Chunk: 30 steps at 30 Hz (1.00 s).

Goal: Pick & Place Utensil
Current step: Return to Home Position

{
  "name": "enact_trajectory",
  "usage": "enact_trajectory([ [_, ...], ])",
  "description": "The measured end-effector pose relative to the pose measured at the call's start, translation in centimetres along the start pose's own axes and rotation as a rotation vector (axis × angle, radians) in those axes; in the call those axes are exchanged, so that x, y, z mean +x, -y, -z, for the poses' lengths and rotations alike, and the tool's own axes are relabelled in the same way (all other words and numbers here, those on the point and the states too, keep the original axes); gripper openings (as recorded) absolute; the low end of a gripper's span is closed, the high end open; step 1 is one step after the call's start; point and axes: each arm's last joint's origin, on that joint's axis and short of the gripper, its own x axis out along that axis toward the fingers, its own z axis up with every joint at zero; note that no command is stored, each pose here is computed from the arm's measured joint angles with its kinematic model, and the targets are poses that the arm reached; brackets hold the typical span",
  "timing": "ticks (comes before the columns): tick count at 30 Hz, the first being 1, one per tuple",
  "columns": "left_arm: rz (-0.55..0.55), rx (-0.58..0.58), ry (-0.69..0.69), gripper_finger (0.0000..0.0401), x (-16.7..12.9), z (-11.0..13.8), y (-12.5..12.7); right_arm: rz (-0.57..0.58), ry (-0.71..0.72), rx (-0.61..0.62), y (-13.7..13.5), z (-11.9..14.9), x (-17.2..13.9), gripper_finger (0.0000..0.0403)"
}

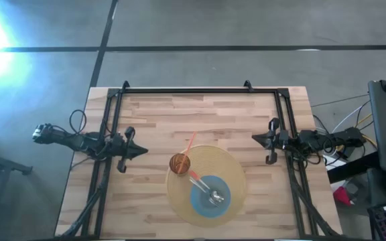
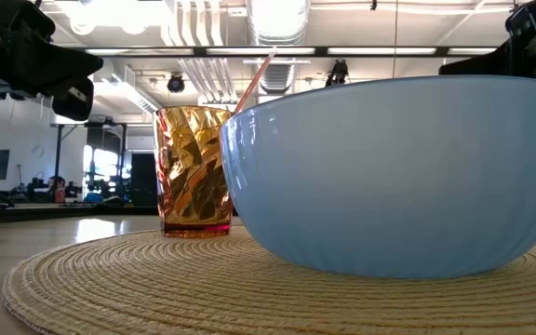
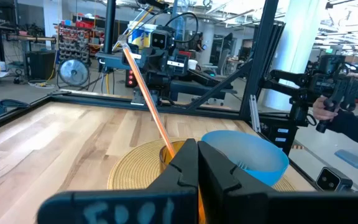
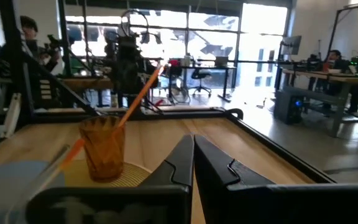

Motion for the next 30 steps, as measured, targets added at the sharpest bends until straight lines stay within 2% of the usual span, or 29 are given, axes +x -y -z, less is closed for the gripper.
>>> enact_trajectory([
  [9,0.0,0.0,0.0,0.0,0.0,0.0,0.0,0.048,-0.041,-0.021,0.61,0.41,0.28,0.0008],
  [30,0.0,0.0,0.0,0.0,0.0,0.0,0.0,0.048,-0.069,-0.025,0.54,0.65,0.45,0.0008],
])
